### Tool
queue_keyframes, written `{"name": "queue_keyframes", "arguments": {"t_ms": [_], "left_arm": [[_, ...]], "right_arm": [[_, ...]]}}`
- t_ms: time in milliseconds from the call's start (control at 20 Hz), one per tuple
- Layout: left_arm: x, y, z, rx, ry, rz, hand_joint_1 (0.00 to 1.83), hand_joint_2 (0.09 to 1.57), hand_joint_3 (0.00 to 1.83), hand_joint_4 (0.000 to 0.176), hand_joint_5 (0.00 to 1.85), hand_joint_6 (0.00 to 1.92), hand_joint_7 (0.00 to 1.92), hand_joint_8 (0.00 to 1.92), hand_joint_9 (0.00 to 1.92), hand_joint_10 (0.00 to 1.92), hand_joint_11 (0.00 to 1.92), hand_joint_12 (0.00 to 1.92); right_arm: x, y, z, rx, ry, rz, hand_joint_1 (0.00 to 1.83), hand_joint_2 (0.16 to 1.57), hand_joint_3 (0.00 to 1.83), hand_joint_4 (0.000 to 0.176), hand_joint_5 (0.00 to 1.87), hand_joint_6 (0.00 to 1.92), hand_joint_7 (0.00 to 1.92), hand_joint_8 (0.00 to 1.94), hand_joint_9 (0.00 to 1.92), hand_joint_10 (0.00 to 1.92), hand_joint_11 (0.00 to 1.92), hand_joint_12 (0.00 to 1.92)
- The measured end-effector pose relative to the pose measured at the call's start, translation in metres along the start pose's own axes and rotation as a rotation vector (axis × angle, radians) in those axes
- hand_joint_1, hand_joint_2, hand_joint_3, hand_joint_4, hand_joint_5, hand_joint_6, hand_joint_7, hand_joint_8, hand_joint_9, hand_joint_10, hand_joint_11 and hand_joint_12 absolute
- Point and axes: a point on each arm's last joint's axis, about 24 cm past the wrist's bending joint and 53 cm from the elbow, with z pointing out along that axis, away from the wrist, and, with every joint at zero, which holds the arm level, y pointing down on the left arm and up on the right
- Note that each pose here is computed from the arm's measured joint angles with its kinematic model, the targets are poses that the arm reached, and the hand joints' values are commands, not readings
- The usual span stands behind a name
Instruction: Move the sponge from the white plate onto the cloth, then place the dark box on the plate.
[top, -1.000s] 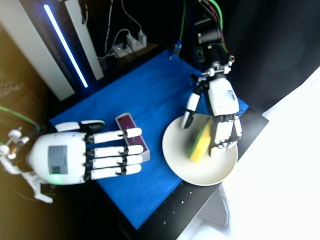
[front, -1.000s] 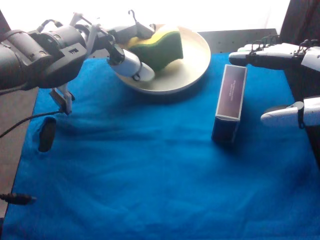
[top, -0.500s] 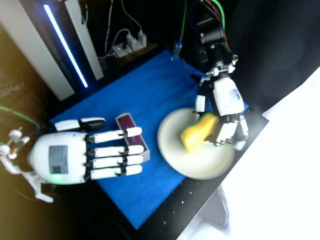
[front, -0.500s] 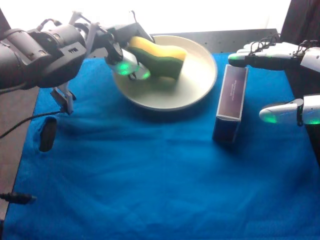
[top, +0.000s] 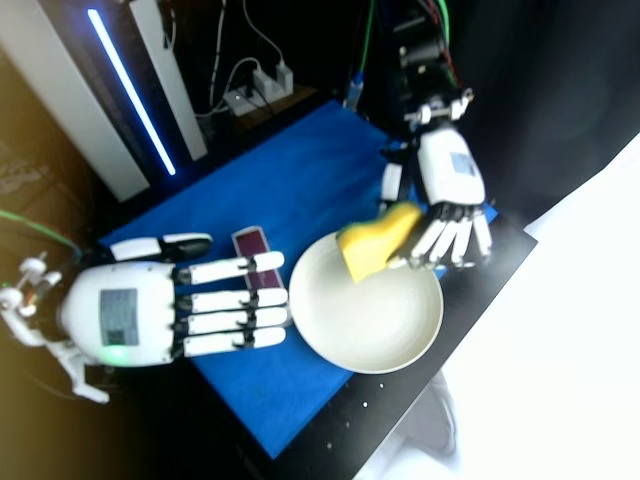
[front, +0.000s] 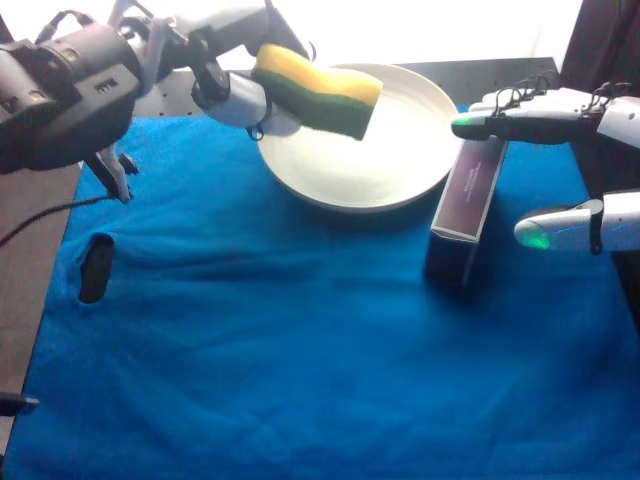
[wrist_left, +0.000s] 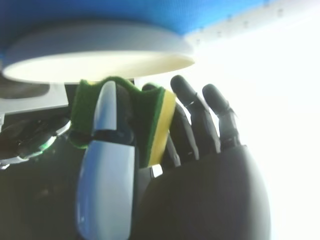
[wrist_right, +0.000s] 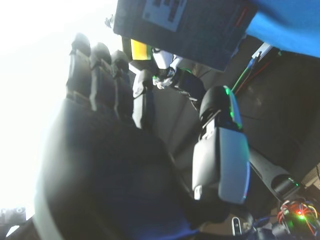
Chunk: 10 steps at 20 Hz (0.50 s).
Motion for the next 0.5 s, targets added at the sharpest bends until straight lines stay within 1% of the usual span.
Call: {"name": "queue_keyframes", "arguments": {"t_ms": [50,100,150,200,250,300,350,400,450,500], "left_arm": [[-0.002,-0.007,-0.005,0.021,-0.004,0.012,1.27,1.09,0.0,0.0,1.24,0.31,0.91,1.32,0.54,1.43,0.16,1.87],[-0.006,-0.013,-0.01,0.042,-0.008,0.02,1.21,1.05,0.0,0.0,1.19,0.57,0.83,1.27,0.53,1.52,0.23,1.91],[-0.01,-0.02,-0.019,0.067,-0.011,0.04,1.25,1.1,0.0,0.0,1.17,0.47,0.86,1.38,0.64,1.53,0.46,1.87],[-0.014,-0.026,-0.027,0.088,-0.013,0.056,1.2,1.04,0.0,0.0,1.18,0.6,0.83,1.37,0.74,1.53,0.62,1.84],[-0.017,-0.032,-0.036,0.107,-0.014,0.071,1.2,1.03,0.0,0.0,1.18,0.63,0.85,1.41,0.81,1.57,0.73,1.83],[-0.02,-0.039,-0.047,0.132,-0.015,0.091,1.23,1.14,0.0,0.0,1.04,0.67,0.81,1.5,0.77,1.62,0.72,1.85],[-0.021,-0.042,-0.056,0.151,-0.016,0.097,1.24,1.16,0.0,0.0,1.03,0.72,0.78,1.49,0.7,1.44,0.59,1.73],[-0.018,-0.044,-0.071,0.167,-0.006,0.108,1.25,1.12,0.0,0.0,1.08,0.69,0.9,1.31,0.81,1.26,0.66,1.59],[-0.01,-0.042,-0.083,0.169,0.017,0.117,1.26,1.11,0.0,0.0,1.07,0.68,0.93,1.28,0.83,1.26,0.66,1.62],[-0.001,-0.039,-0.095,0.164,0.044,0.119,1.28,1.09,0.0,0.0,1.13,0.55,0.99,1.21,0.94,1.23,0.83,1.55]], "right_arm": [[0.0,0.0,0.0,0.0,0.0,0.0,0.62,1.09,0.0,0.163,0.26,0.0,0.22,0.0,0.14,0.0,0.04,0.12],[-0.001,0.0,0.0,0.001,-0.002,0.001,0.61,1.09,0.0,0.169,0.25,0.0,0.22,0.0,0.13,0.0,0.05,0.13],[-0.001,0.0,0.0,0.0,-0.004,0.005,0.62,1.08,0.0,0.17,0.25,0.0,0.22,0.0,0.14,0.0,0.07,0.13],[-0.001,0.0,0.0,0.001,-0.004,0.006,0.64,1.08,0.0,0.172,0.25,0.0,0.22,0.0,0.14,0.0,0.08,0.14],[-0.001,0.0,0.0,0.001,-0.004,0.008,0.65,1.08,0.0,0.175,0.25,0.0,0.21,0.0,0.14,0.0,0.08,0.14],[0.001,0.001,0.0,-0.002,-0.003,0.014,0.66,1.08,0.0,0.176,0.25,0.0,0.21,0.0,0.14,0.0,0.07,0.14],[0.001,0.001,0.0,-0.002,-0.001,0.015,0.66,1.08,0.0,0.167,0.25,0.0,0.22,0.0,0.16,0.01,0.08,0.15],[0.003,0.001,0.001,-0.003,0.001,0.019,0.69,1.07,0.0,0.174,0.26,0.0,0.21,0.0,0.14,0.0,0.07,0.14],[0.004,0.002,0.001,-0.004,0.002,0.025,0.71,1.07,0.0,0.166,0.27,0.01,0.22,0.0,0.15,0.0,0.06,0.14],[0.006,0.003,0.001,-0.006,0.002,0.03,0.68,1.08,0.0,0.167,0.27,0.0,0.23,0.01,0.17,0.01,0.08,0.16]]}}
